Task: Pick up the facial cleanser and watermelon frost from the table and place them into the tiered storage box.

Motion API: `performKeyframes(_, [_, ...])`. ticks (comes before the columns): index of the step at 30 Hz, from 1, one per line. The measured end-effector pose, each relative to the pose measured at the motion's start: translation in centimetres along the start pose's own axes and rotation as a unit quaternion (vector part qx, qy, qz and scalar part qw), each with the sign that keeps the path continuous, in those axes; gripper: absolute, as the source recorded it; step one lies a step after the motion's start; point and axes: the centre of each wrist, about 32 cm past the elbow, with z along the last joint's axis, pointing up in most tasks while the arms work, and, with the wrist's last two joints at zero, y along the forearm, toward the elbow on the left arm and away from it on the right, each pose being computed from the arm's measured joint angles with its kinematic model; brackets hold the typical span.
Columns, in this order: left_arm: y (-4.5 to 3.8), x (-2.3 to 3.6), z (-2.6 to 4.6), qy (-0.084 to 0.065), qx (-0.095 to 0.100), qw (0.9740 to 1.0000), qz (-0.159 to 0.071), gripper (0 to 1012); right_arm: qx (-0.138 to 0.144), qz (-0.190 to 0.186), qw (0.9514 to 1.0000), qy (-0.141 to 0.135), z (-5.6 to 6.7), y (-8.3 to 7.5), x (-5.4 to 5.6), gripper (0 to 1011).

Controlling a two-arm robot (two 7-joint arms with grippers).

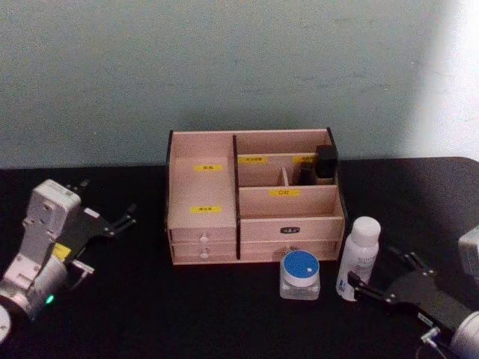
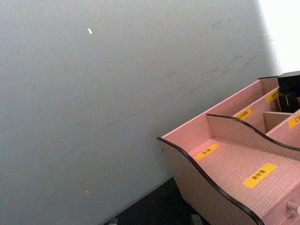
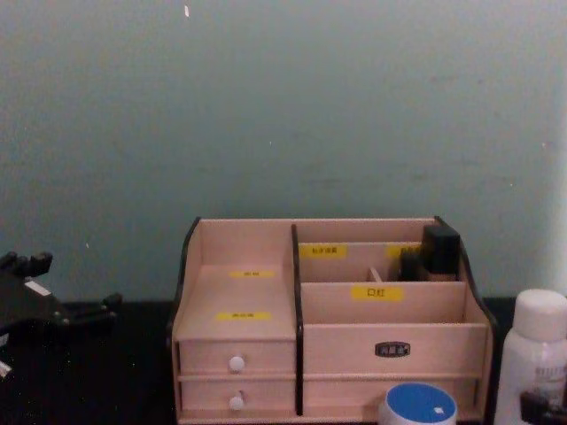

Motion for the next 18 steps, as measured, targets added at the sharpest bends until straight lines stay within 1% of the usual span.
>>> performKeyframes(9, [0.0,0.0,0.0,0.0,0.0,1.0,0.0,1001,0.008,0.001,1.0,0.004,0.2,1.7,0.3,1002])
performKeyframes(18, [0.0,0.0,0.0,0.0,0.0,1.0,0.0,1001,0.011,0.002,0.9999,0.001,0.3,2.6,0.4,1002])
